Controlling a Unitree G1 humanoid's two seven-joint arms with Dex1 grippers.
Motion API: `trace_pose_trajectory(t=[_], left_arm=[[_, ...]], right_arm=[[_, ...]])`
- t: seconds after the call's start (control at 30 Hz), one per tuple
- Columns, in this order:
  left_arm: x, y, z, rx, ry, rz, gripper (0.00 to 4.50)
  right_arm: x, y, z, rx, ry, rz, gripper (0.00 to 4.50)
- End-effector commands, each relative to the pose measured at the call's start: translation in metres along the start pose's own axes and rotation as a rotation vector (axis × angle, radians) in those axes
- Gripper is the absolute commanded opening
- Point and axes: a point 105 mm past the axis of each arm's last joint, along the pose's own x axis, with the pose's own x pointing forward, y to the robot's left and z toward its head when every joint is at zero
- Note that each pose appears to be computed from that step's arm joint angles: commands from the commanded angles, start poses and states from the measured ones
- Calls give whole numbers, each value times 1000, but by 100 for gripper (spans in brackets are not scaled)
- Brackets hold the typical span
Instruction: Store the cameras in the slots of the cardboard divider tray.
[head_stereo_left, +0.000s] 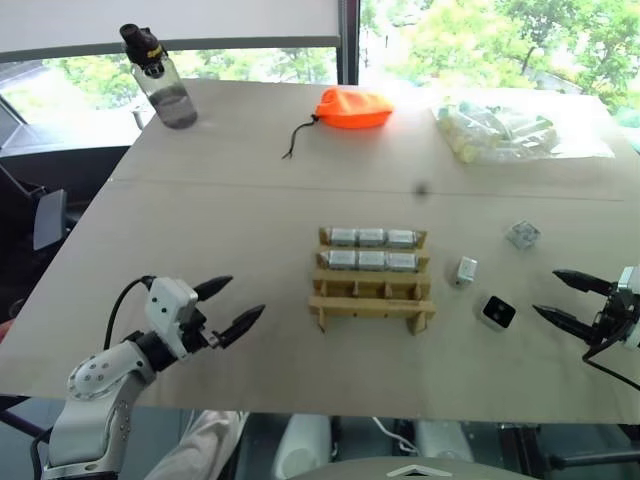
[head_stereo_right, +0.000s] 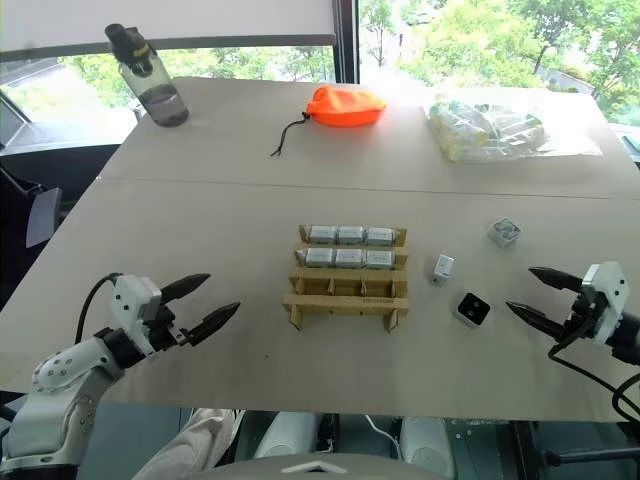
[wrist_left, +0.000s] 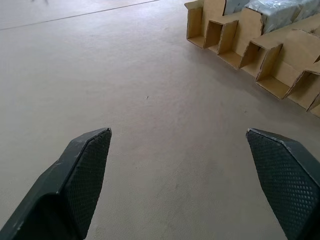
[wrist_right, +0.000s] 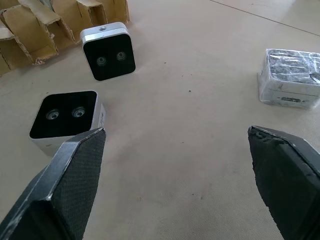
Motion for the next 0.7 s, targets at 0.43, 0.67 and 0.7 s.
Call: trace_pose_trajectory(t=[0.43,0.67,0.7], left_arm=[[-2,-11,-1,-20,61,-33,446],[-1,-11,4,5,29,-64,446],[0,-12,4,5,26,-73,446]], right_arm=[[-9,6,7,-11,13,-19,450],[-6,11,9,-13,9,4,450],[-6,14,9,-16,12,15,450]])
